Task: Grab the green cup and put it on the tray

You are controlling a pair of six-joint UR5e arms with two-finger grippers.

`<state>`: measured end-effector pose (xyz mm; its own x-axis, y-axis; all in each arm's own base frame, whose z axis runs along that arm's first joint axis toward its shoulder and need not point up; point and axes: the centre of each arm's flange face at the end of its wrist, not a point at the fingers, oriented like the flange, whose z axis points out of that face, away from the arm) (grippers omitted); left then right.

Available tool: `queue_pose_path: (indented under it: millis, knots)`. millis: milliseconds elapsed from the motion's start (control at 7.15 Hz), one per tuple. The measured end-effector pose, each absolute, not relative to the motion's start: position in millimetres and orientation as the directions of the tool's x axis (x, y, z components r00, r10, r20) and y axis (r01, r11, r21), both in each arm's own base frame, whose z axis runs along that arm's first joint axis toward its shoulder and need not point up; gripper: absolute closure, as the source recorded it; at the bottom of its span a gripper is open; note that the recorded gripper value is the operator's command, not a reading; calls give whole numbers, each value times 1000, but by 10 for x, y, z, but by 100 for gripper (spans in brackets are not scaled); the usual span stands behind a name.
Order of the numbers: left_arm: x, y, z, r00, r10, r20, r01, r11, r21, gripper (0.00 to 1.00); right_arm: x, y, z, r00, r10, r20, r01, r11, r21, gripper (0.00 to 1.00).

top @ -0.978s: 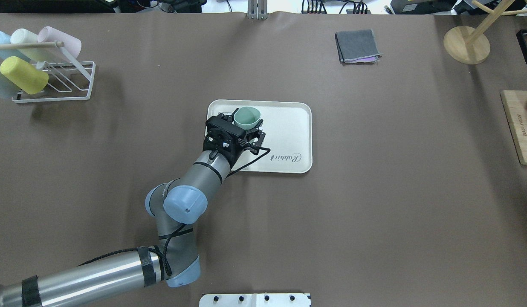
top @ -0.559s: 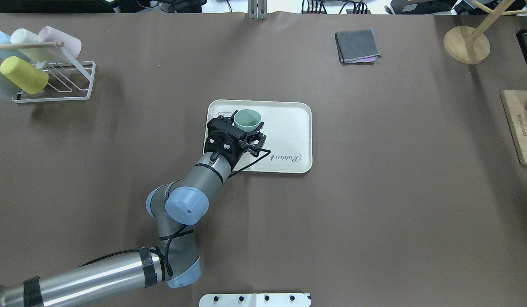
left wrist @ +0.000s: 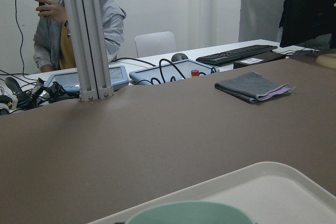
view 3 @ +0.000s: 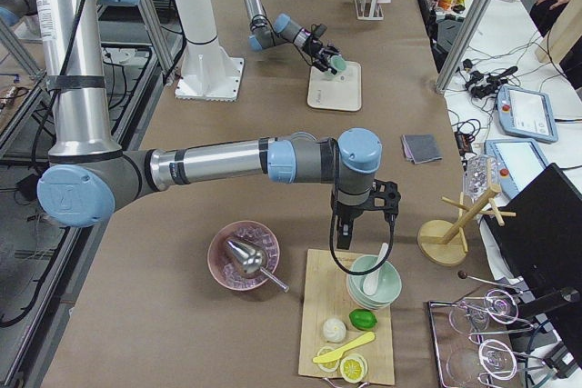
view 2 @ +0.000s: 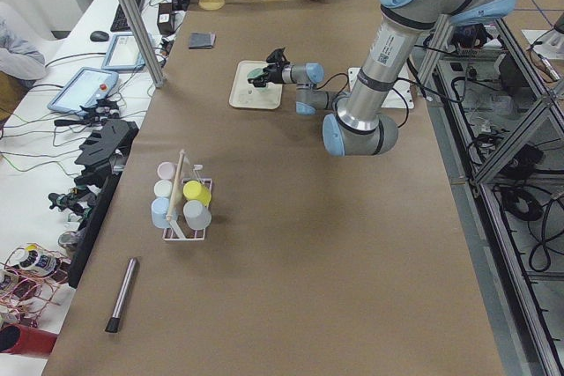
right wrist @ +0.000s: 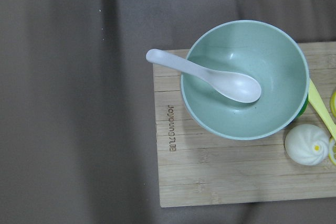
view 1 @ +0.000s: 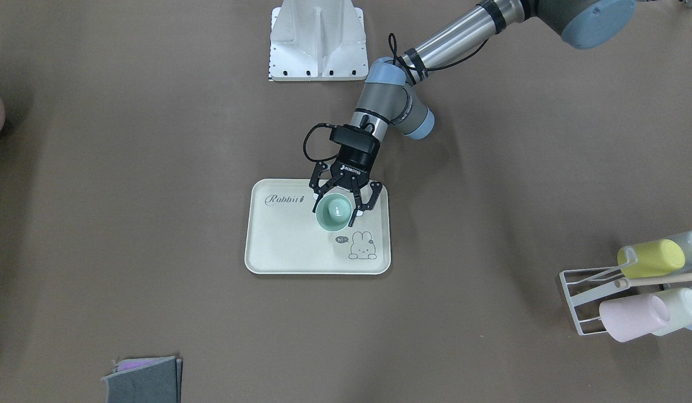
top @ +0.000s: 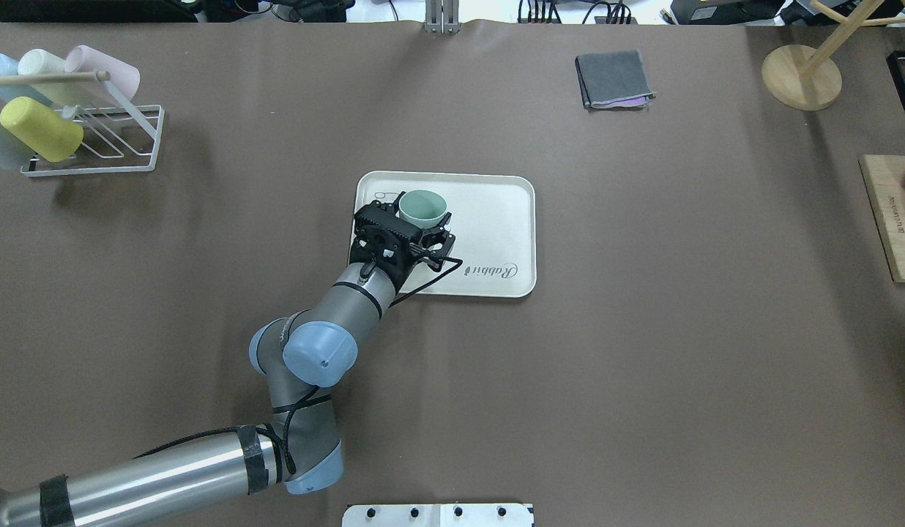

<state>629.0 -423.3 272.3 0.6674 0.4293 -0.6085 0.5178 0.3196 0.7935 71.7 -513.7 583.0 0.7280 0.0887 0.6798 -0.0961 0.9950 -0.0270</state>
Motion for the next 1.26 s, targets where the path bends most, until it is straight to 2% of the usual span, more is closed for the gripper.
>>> queue_pose_path:
  millis: [978,1258]
  knots:
    - [6304,-4219,2721,667,431,-608,516,321,794,13,725,-5109,5812,727,87,681,-98,995,-23,0]
    - [6309,-4212,2731,668,432,-606,514,321,795,3,726,-5109,5812,728,87,680,-98,995,-23,0]
